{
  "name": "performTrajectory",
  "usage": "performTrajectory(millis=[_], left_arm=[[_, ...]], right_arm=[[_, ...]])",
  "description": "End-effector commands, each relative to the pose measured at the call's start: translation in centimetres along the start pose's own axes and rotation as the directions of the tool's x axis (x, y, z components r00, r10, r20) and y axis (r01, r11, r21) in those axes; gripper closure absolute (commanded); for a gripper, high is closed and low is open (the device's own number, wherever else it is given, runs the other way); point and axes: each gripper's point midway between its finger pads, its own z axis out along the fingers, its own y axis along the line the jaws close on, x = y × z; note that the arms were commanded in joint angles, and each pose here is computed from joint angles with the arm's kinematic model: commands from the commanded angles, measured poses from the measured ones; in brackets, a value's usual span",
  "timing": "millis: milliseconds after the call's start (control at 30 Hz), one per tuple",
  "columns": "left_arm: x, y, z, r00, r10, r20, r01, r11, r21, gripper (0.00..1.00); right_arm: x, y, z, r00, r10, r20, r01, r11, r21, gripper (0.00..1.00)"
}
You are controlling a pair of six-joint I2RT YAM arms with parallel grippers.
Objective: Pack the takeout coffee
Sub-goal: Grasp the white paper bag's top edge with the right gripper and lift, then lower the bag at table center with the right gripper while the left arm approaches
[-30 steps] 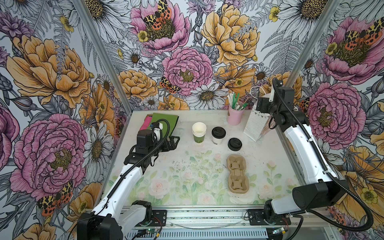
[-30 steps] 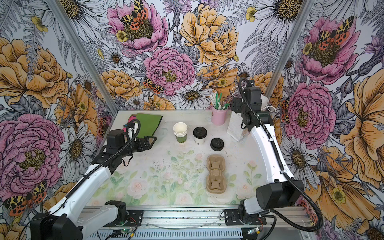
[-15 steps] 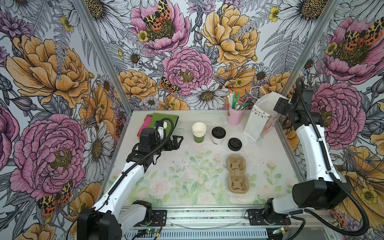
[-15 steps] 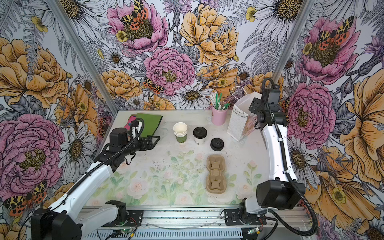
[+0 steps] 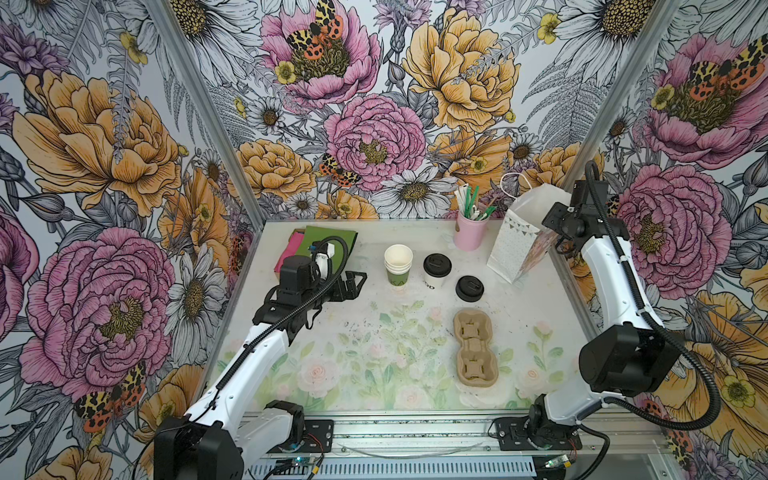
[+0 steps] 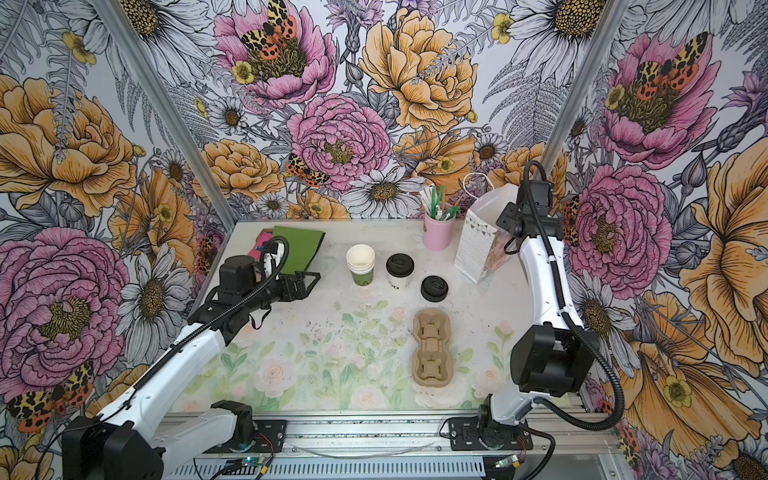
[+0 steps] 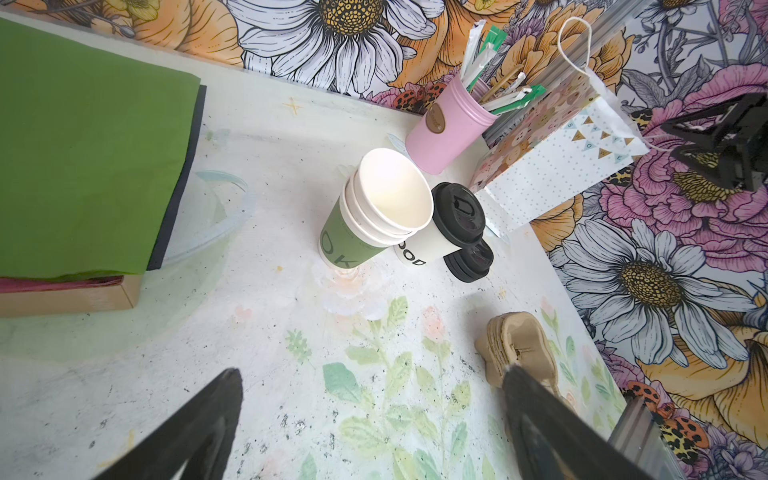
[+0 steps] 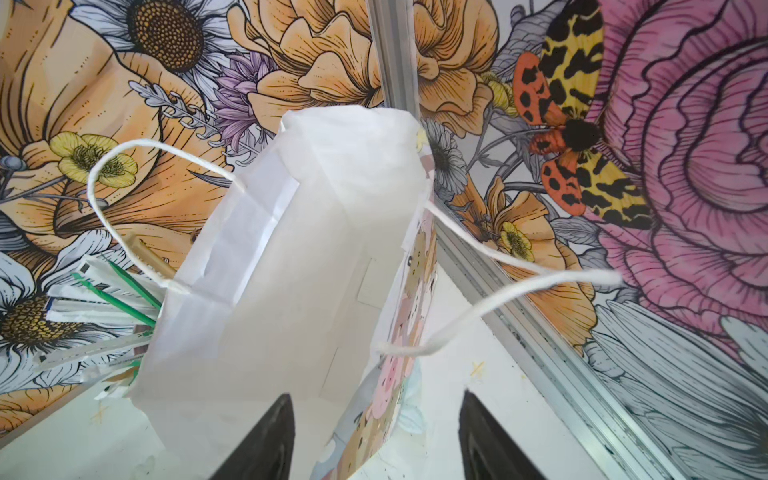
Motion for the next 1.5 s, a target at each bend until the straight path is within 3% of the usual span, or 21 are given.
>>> performTrajectory(millis=[0, 300, 767, 933, 1200, 1333, 1467], left_arm=[[-1.1, -0.8, -0.3, 0.999, 0.038, 0.034, -0.039, 0.999, 0.023, 0.01], [-1.0, -0.7, -0.3, 0.999, 0.037, 0.033, -0.037, 0.999, 0.017, 0.01], [-1.0, -0.6, -0.2, 0.999, 0.03, 0.032, -0.03, 0.999, 0.012, 0.01], [-1.1, -0.6, -0.2, 0.999, 0.028, 0.035, -0.028, 1.0, 0.013, 0.01], [-1.2, -0.7, -0.4, 0.999, 0.027, 0.041, -0.028, 1.0, 0.009, 0.01], [-1.5, -0.7, -0.5, 0.998, 0.024, 0.049, -0.024, 1.0, 0.005, 0.01], [-1.5, -0.8, -0.7, 0.998, 0.021, 0.055, -0.021, 1.0, 0.005, 0.01]], right_arm=[[-1.0, 0.0, 0.9, 0.998, 0.049, 0.027, -0.048, 0.999, -0.014, 0.42], [-0.3, -0.1, 3.5, 0.997, 0.081, -0.004, -0.081, 0.996, -0.026, 0.56], [-1.1, 0.0, 3.2, 0.995, 0.096, 0.024, -0.095, 0.995, -0.042, 1.0], [-2.9, 0.3, 0.3, 0.99, 0.105, 0.097, -0.098, 0.992, -0.078, 1.0], [-6.2, 1.2, -7.5, 0.955, 0.141, 0.262, -0.09, 0.976, -0.196, 1.0], [-7.0, 3.0, -10.9, 0.943, 0.156, 0.293, -0.061, 0.949, -0.308, 1.0], [-6.8, 6.2, -14.3, 0.945, 0.158, 0.286, -0.011, 0.89, -0.456, 1.0]])
